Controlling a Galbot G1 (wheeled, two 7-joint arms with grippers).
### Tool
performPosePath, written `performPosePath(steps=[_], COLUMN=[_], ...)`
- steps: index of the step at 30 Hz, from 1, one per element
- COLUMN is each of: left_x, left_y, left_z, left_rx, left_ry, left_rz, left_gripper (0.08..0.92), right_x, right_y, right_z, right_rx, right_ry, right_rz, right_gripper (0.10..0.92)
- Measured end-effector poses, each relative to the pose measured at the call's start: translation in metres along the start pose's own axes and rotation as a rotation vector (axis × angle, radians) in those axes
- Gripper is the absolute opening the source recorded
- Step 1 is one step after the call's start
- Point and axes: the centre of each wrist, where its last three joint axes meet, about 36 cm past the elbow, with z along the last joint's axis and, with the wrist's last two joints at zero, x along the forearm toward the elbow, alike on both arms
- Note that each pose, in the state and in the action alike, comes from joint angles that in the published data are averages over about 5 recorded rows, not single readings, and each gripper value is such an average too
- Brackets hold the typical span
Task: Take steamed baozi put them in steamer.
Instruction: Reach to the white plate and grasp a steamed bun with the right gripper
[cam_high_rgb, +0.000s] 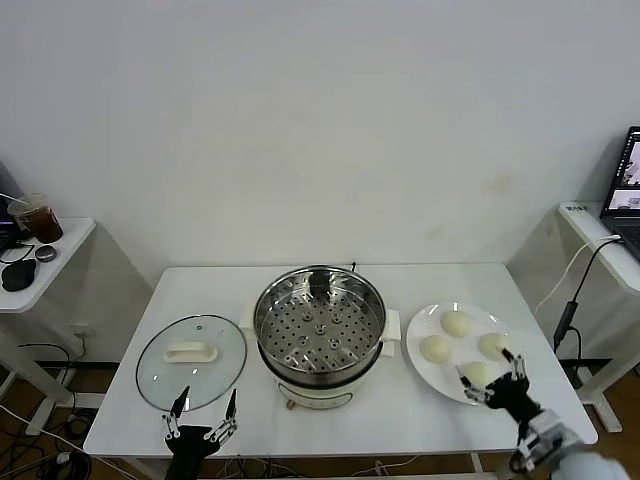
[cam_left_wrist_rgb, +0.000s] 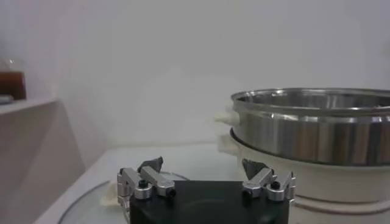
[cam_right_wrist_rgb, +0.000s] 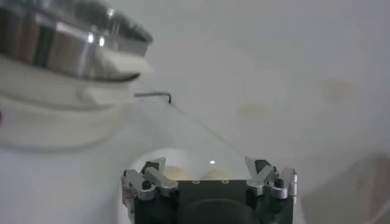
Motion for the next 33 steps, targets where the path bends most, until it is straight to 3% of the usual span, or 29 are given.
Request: performPosePath(steps=[6, 18, 26, 33], left_x=[-0.001, 0.004, 0.005, 0.005], left_y=[0.002, 0.009, 0.015, 0.019], left_z=[0.001, 0.001, 0.001, 0.003], left_rx=[-0.015, -0.032, -0.046, -0.053], left_ry=[-0.030, -0.076, -0.089, -0.094], left_rz=[-0.014, -0.077, -0.105, -0.121], left_gripper=[0.823, 0.823, 0.823, 0.823], right_x=[-0.031, -0.134, -0.197, -0.231], right_y=[-0.055, -0.141, -0.170, -0.167], right_z=[-0.008, -0.035, -0.055, -0.061], right_rx=[0.201, 0.486, 0.575, 0.602], right_ry=[0.047, 0.177, 0.288, 0.366], right_rz=[-0.101, -0.407, -0.587, -0.693], right_gripper=[0.823, 0.823, 0.823, 0.823])
